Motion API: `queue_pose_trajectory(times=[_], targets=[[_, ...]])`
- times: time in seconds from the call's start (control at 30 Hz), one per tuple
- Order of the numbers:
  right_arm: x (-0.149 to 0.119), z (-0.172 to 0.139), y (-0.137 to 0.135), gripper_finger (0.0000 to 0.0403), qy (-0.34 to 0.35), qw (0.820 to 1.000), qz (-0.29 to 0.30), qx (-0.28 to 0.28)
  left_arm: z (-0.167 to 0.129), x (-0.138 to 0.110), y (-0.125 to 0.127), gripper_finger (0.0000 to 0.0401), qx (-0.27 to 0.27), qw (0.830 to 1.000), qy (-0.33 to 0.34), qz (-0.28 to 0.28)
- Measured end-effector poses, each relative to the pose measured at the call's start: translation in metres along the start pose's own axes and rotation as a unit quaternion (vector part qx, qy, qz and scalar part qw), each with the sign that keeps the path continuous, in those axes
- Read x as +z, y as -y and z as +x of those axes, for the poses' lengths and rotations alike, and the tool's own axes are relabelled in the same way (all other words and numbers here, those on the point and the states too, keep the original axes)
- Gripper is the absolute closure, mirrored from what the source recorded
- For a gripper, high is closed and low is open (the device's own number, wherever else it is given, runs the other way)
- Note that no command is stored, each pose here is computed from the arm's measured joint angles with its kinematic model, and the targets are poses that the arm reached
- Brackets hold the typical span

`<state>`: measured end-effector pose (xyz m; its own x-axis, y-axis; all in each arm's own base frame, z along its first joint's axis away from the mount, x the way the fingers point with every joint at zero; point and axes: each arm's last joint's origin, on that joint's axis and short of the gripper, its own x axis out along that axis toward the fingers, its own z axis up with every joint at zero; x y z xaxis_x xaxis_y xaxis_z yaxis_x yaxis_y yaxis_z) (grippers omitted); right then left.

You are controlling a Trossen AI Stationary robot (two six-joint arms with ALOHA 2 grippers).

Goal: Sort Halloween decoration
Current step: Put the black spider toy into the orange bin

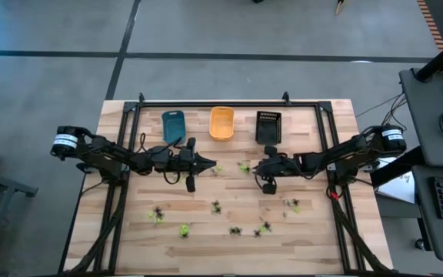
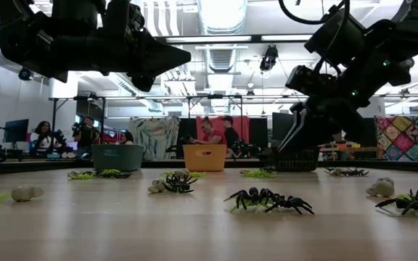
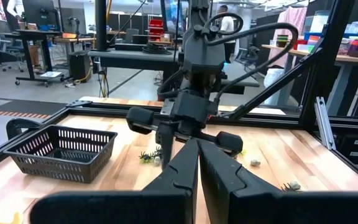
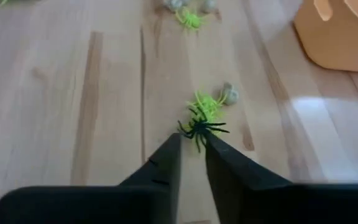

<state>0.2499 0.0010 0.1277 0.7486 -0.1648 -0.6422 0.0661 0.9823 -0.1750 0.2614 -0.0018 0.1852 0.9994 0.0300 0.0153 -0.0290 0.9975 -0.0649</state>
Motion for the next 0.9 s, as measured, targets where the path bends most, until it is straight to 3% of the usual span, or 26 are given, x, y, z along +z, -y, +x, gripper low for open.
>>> queue_pose_trajectory(times=[0.2, 0.37, 0.9], targets=[[0.0, 0.0, 0.001, 0.0242, 0.001, 1.0, 0.007, -0.006, 0.001, 0.001, 0.0, 0.0401, 0.0, 1.0, 0.001, 0.001], [-0.005, 0.006, 0.0, 0.0206, -0.015, 1.0, 0.004, -0.006, 0.002, 0.003, 0.0, 0.0401, 0.0, 1.0, 0.004, 0.002], [-0.01, 0.015, 0.007, 0.0238, -0.018, 0.999, 0.034, -0.023, 0.003, 0.004, 0.0, 0.0401, 0.0, 1.0, 0.005, 0.002]])
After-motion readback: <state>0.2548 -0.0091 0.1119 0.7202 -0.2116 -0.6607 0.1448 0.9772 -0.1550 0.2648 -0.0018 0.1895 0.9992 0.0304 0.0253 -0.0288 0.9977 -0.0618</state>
